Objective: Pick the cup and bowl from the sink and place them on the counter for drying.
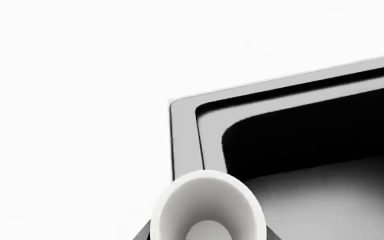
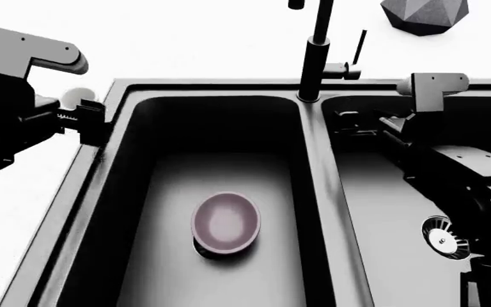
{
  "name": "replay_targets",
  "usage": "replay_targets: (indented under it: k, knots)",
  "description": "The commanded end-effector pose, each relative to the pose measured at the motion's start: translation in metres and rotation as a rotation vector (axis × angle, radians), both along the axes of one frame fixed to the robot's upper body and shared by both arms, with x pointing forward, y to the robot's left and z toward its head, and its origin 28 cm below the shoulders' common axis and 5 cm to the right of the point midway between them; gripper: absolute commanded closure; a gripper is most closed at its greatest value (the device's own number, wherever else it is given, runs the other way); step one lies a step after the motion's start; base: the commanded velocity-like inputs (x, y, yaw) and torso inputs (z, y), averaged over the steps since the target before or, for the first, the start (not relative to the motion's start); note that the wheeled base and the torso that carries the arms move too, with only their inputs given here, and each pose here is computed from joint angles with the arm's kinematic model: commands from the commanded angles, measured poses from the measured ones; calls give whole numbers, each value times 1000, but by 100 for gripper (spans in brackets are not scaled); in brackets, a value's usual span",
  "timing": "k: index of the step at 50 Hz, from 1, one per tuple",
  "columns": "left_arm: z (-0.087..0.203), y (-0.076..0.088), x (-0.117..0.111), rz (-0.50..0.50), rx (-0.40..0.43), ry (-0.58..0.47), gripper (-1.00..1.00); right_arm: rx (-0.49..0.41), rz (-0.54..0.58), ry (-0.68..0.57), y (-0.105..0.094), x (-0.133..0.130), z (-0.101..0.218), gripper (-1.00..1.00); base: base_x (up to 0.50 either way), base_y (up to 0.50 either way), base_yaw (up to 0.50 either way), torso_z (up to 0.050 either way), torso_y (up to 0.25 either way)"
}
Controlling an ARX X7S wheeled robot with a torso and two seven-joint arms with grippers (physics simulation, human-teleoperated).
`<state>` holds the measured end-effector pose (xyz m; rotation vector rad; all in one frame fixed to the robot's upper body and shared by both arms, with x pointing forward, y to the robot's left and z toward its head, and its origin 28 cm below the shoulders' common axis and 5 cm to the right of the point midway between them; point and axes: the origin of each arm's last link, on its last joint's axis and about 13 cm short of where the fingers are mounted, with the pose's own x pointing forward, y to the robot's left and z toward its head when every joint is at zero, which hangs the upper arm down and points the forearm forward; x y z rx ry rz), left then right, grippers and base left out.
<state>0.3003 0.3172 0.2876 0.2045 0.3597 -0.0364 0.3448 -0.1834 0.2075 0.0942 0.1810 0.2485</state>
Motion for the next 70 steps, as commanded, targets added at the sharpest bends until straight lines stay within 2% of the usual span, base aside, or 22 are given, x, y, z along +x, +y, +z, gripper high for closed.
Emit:
replay_targets:
  k: [1, 5, 6, 9, 14, 17, 19, 23, 26, 30, 36, 38, 39, 45, 50, 55, 67, 70]
  knots:
    - [-6, 43, -56, 165, 33, 19, 100, 8, 34, -2, 4, -2, -9, -100, 0, 0, 0, 0, 0]
    - [-12, 49, -64, 211, 10, 33, 100, 19, 41, -2, 4, 4, -11, -100, 0, 0, 0, 0, 0]
    - [-12, 55, -66, 212, 21, 34, 100, 21, 45, -3, 5, 6, -12, -100, 0, 0, 0, 0, 0]
    - [-14, 55, -67, 240, 23, 32, 100, 23, 53, -7, 6, 7, -11, -100, 0, 0, 0, 0, 0]
    - [-15, 70, -69, 307, 5, 50, 100, 23, 56, -15, 6, 4, -8, -100, 0, 0, 0, 0, 0]
    - [-14, 76, -74, 305, 58, 29, 100, 25, 53, -18, 5, 4, -6, -100, 0, 0, 0, 0, 0]
    - [-14, 71, -80, 309, 44, 41, 100, 23, 54, -18, 5, 4, -5, -100, 0, 0, 0, 0, 0]
    - [-17, 78, -91, 316, 58, 46, 100, 28, 58, -19, 6, 4, -6, -100, 0, 0, 0, 0, 0]
    - [-24, 76, -96, 285, 79, 72, 100, 33, 57, -13, 6, 5, -9, -100, 0, 0, 0, 0, 0]
    - [-22, 76, -101, 249, 66, 100, 100, 32, 64, -14, 8, 7, -8, -100, 0, 0, 0, 0, 0]
    - [-21, 79, -105, 258, 36, 99, 100, 30, 71, -12, 9, 9, -8, -100, 0, 0, 0, 0, 0]
    - [-22, 74, -105, 253, 38, 99, 100, 31, 73, -10, 10, 10, -9, -100, 0, 0, 0, 0, 0]
    - [-20, 75, -105, 254, 38, 96, -100, 33, 73, -9, 10, 10, -9, -100, 0, 0, 0, 0, 0]
    - [-12, 70, -101, 271, 28, 58, -100, 34, 73, -5, 10, 10, -11, -100, 0, 0, 0, 0, 0]
    - [0, 76, -103, 277, 13, 21, -100, 36, 74, -3, 10, 10, -13, -100, 0, 0, 0, 0, 0]
    - [10, 74, -104, 261, -5, -18, -100, 39, 73, 4, 10, 10, -17, -100, 0, 0, 0, 0, 0]
    - [31, 64, -108, 229, -44, -104, -100, 39, 82, 2, 10, 10, -15, -100, 0, 0, 0, 0, 0]
    - [38, 56, -109, 199, -63, -127, -100, 36, 89, 7, 11, 10, -15, -100, 0, 0, 0, 0, 0]
